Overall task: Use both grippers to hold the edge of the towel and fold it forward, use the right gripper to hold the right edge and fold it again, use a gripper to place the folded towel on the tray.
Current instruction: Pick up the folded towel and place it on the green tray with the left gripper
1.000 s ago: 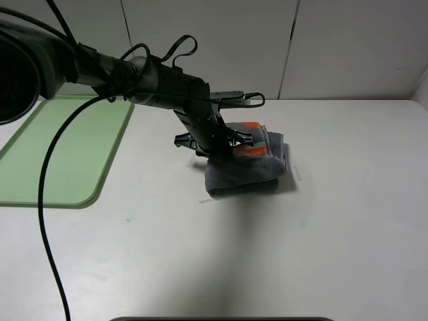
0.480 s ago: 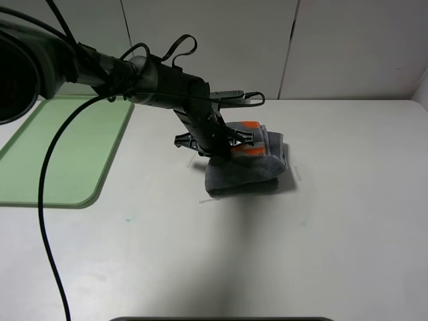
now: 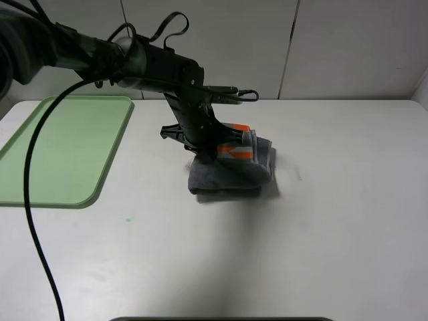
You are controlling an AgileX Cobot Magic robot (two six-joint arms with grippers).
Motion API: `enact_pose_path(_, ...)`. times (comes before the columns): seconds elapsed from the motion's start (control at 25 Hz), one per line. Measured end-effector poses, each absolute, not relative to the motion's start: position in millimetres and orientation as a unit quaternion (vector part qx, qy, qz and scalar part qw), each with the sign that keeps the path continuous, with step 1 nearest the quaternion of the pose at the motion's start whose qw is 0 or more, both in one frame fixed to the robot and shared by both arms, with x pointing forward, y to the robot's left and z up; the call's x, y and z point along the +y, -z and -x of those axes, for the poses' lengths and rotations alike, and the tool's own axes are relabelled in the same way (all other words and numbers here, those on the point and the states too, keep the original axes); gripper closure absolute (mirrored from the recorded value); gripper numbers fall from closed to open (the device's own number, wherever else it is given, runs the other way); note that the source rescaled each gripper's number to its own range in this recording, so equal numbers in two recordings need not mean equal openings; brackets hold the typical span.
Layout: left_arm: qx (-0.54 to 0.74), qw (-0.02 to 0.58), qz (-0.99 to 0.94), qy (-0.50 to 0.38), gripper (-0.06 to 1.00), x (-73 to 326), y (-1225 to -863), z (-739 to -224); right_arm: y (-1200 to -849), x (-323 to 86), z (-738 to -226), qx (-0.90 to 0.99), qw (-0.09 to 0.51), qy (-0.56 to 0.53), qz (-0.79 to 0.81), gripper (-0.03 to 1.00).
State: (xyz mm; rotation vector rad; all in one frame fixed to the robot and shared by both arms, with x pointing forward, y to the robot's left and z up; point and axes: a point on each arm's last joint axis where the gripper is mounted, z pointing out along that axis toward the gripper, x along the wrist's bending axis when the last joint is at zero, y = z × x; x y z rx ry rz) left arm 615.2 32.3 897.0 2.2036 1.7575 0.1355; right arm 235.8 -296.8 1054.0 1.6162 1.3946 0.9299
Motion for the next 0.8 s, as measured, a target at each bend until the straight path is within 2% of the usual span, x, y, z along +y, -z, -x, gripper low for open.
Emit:
enact_pose_path(0.36, 0.622, 0.141, -0.764, -0.095, 0.74, 89, -946, -636, -1054, -297, -236, 0.550, 0.396, -0.367, -0.637, -0.03)
enact_pose_path(0.8, 0.652, 0.060, -0.748, -0.110, 0.74, 171, -949, -657, -1054, -297, -236, 0.550, 0.396, -0.367, -0.637, -0.03)
